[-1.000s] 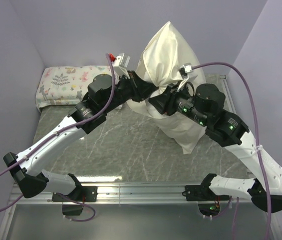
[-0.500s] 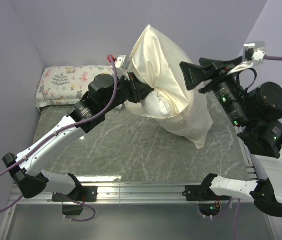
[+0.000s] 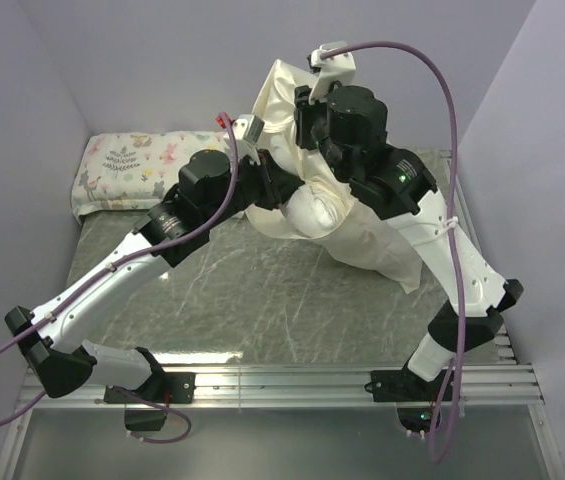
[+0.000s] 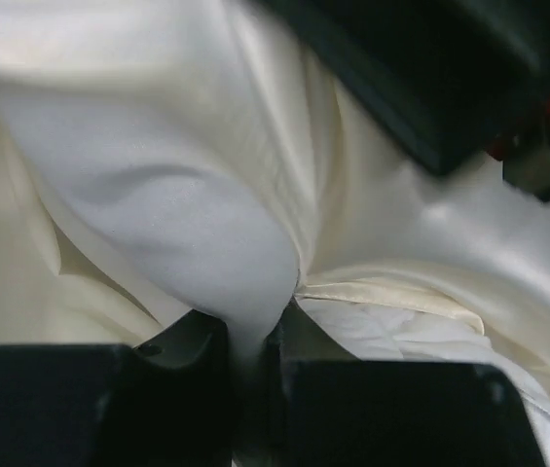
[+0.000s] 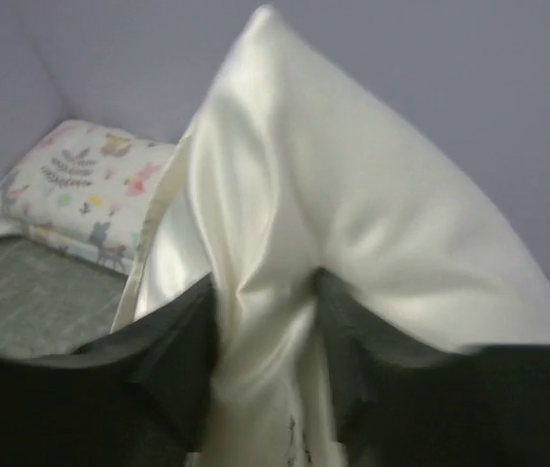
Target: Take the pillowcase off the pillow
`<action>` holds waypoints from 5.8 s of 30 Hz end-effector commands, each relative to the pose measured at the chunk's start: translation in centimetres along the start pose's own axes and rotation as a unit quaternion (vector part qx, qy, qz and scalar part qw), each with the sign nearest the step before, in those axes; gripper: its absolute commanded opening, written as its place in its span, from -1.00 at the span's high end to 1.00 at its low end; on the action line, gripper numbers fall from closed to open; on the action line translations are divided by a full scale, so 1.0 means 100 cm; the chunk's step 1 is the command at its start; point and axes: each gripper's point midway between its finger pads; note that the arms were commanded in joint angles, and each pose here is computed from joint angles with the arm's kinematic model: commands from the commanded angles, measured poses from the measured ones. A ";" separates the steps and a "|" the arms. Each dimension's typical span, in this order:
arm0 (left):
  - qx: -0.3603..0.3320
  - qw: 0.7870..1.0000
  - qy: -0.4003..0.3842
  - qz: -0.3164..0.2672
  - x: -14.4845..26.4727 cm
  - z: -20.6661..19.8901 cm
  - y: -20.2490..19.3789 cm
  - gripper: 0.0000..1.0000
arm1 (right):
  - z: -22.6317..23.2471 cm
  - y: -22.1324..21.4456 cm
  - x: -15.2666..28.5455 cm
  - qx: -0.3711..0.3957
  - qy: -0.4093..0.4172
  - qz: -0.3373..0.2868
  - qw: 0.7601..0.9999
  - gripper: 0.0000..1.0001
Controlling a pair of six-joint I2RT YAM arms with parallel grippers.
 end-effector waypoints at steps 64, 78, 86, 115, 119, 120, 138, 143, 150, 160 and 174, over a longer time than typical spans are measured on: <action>-0.199 0.964 -0.072 0.161 0.087 -0.063 -0.123 0.99 | -0.085 -0.092 -0.140 -0.183 0.012 0.118 0.976 0.99; -0.023 0.957 0.275 -0.091 0.134 0.043 0.001 0.99 | -0.131 -0.163 -0.070 -0.247 -0.025 0.132 0.960 0.66; -0.049 0.959 0.259 -0.098 0.099 0.022 0.041 0.99 | -0.108 -0.093 -0.013 -0.254 0.024 0.080 0.964 -0.19; -0.060 0.964 0.253 -0.049 0.036 0.052 0.045 0.99 | -0.045 -0.065 0.146 -0.275 0.149 0.008 0.950 -0.67; -0.061 0.966 0.249 -0.044 0.031 0.050 0.045 0.99 | -0.037 -0.092 0.153 -0.282 0.156 0.022 0.947 -0.67; -0.061 0.966 0.247 -0.042 0.029 0.050 0.044 1.00 | -0.038 -0.098 0.151 -0.281 0.146 0.025 0.948 -0.67; -0.055 0.969 0.234 -0.053 0.030 0.054 0.072 0.99 | -0.078 -0.245 0.139 -0.265 0.028 0.125 0.956 0.82; -0.054 0.973 0.221 -0.034 0.021 0.053 0.057 0.99 | -0.066 -0.194 0.161 -0.286 0.092 0.066 0.952 0.01; -0.054 0.976 0.210 -0.017 0.013 0.052 0.044 0.99 | -0.059 -0.132 0.172 -0.305 0.121 0.002 0.945 -0.22; -0.051 0.978 0.204 0.000 0.011 0.051 0.033 0.99 | -0.025 -0.098 0.155 -0.332 0.160 -0.012 0.930 -0.34; -0.042 0.984 0.171 -0.011 0.024 0.038 0.039 0.99 | -0.040 -0.135 0.136 -0.328 0.080 0.013 0.941 1.00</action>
Point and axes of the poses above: each gripper's point midway between its finger pads, its own x axis back along the fingers, its own z axis along the line the jaws close on, y = z × x, and after that the axes turned 10 degrees about -x, right-handed
